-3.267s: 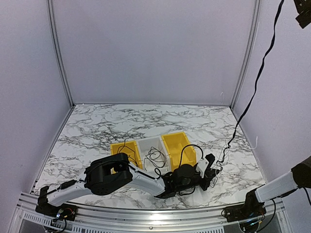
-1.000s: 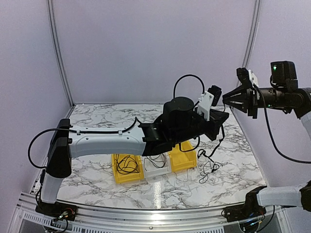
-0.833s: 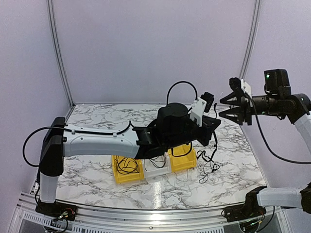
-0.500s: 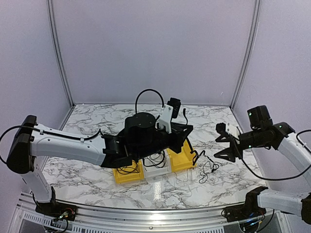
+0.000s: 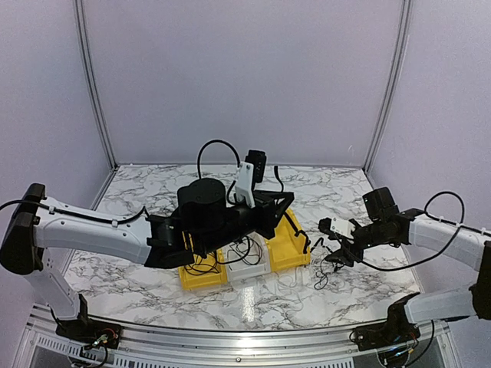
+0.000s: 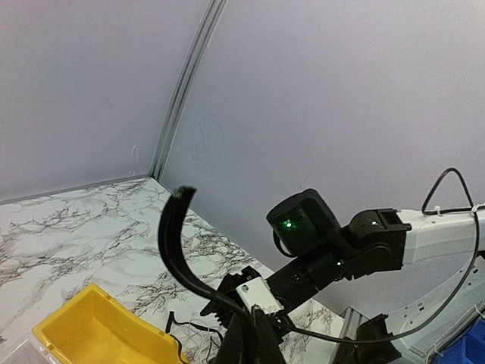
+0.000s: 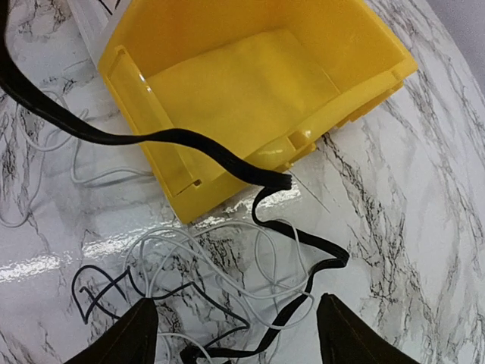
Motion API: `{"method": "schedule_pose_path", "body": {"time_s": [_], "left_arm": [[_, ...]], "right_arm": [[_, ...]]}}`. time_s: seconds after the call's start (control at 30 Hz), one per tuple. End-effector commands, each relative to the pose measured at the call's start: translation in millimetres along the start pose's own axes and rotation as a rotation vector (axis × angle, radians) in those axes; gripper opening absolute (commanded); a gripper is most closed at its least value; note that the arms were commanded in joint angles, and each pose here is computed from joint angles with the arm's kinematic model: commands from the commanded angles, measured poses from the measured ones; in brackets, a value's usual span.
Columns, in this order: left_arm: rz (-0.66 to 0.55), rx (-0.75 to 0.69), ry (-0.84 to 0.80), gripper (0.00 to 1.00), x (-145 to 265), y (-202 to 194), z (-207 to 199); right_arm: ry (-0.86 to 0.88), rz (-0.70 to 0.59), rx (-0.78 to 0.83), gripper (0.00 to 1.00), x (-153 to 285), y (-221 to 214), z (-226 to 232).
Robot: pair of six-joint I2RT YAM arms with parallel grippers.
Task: Untangle the cables
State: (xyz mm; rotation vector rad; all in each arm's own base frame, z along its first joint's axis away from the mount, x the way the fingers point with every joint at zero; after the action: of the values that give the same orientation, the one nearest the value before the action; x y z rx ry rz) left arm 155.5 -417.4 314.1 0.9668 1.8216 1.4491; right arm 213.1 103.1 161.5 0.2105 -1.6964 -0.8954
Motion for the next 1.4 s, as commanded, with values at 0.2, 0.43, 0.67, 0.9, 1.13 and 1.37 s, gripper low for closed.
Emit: {"method": "schedule_pose_path", "body": {"time_s": [0.2,0.43,0.67,0.9,1.13,1.37], "left_arm": [[-0.16,-0.023,-0.036,0.0,12,61,-11],[-0.206,-0.089,-0.051,0.0,5,96,-22],[-0.31,-0.194,-0.043,0.0,22,167,-33],[-0.457,-0.33,0.073,0.0,78,251,-28],[-0.564,-0.386,0.177,0.0,136,301,-20],[-0.579,-0.412,0.248,0.0,170,321,-11]], "right_arm": [[-0.013,0.035,0.056,0.66,-40,2,-27],[0.057,0.099,0.033,0.11,-57,-11,-26],[0.024,0.146,0.033,0.0,-48,-26,-20],[-0.006,0.188,-0.008,0.0,-37,-48,-25],[-0.018,0.215,-0.043,0.0,-35,-62,-27],[-0.041,0.243,-0.066,0.0,-37,-67,-31]]}}
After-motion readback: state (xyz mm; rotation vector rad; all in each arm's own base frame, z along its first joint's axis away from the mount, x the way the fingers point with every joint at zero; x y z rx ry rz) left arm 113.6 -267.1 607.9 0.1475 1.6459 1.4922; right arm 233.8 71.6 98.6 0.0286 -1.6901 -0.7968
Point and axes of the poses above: each gripper's point midway between its finger pads, its own x axis back along the fingers, its own z axis along the line the jaws close on, y = z × x, the point moved 9 cm from there along x, back along the fingers, and after that the axes turned 11 degrees about -x, right-handed, at the moved point
